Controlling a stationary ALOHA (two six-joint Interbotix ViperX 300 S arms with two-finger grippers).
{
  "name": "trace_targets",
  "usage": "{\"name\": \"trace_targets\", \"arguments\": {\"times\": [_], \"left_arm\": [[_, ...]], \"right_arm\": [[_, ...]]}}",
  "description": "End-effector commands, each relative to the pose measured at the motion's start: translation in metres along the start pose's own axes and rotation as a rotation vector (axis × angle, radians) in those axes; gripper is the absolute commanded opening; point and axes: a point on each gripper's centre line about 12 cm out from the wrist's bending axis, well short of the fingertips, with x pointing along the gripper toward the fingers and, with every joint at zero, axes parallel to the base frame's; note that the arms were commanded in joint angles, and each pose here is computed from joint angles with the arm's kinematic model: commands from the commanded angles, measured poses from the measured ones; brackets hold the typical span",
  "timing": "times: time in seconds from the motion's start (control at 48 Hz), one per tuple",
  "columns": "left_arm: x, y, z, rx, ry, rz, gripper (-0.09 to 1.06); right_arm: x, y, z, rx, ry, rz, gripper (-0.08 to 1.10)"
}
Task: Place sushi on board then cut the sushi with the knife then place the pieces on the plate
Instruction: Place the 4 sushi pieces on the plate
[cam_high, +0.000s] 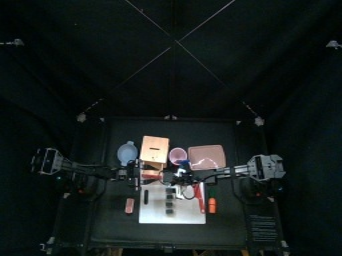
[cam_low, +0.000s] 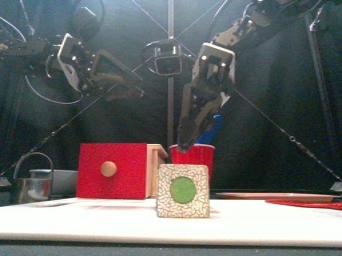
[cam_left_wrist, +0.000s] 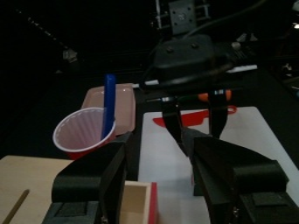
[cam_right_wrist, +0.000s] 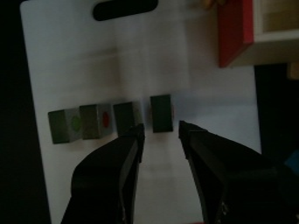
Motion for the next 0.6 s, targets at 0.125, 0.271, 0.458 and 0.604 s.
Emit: {"name": "trace_targets", "arguments": {"times": [0.125,0.271,0.458,0.604], "left_arm": [[-0.001,0.003,0.004,-0.014,-0.017,0.015,0.84],[-0.001,0.003,0.003,-0.02,-0.015,0.019,0.84],[-0.001,0.005,0.003,-0.035,-0.012,0.031,0.84],[-0.001,0.005,0.003,-0.043,-0.011,0.037,0.84]], "right_arm": [[0.003,0.0,0.006,-0.005,0.001,-0.001,0.75],[0.009,0.0,0.007,-0.007,0.008,-0.002,0.75],[0.02,-0.001,-0.001,-0.007,0.041,-0.005,0.75],[0.026,-0.003,-0.005,-0.003,0.056,-0.009,0.74]]}}
